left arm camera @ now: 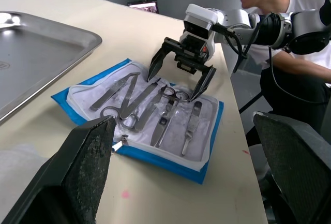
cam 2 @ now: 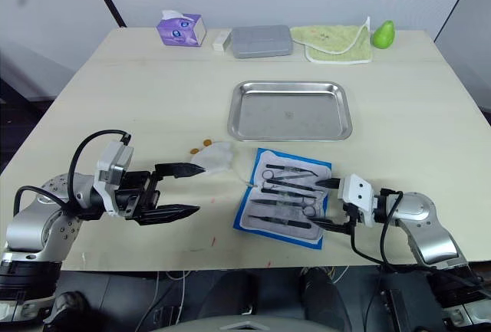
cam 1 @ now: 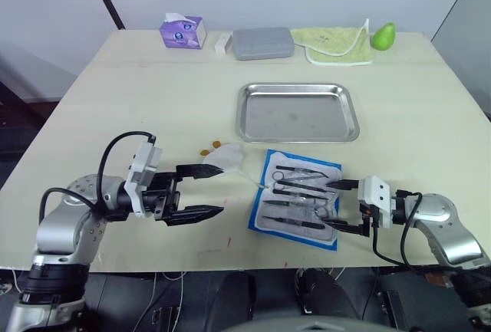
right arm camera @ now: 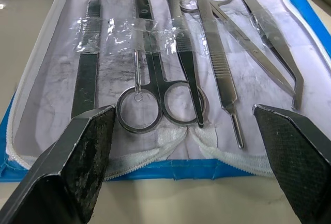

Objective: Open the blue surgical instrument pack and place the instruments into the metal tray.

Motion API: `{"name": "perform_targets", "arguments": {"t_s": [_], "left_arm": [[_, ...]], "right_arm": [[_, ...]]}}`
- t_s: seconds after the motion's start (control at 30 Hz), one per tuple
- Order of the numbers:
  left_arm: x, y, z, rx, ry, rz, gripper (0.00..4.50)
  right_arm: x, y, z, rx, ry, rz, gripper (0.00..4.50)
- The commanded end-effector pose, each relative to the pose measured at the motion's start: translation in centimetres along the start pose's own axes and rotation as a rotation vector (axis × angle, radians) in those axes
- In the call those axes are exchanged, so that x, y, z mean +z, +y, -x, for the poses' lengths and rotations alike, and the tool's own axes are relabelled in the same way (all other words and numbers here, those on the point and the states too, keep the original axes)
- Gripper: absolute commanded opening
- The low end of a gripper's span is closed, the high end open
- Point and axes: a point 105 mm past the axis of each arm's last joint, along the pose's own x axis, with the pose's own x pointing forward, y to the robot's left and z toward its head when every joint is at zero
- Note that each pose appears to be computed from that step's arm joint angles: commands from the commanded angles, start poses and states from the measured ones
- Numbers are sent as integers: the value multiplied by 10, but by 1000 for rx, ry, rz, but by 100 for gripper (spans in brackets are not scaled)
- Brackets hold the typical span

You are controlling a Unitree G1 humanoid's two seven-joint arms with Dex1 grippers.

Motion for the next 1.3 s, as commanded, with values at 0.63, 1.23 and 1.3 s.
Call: {"name": "perform_targets", "arguments": {"t_s": [0.63, 1.23, 1.3], "left_arm": [[2, 37, -45, -15, 55, -57, 450], [-3, 86, -126, -161, 338, -215, 285], [-7, 89, -133, -168, 380, -245, 285]], "right_arm": [[-49, 22, -13, 16, 23, -203, 440], [-60, 27, -17, -22, 20, -209, 450], [-59, 27, -18, -25, 17, -207, 450]]}}
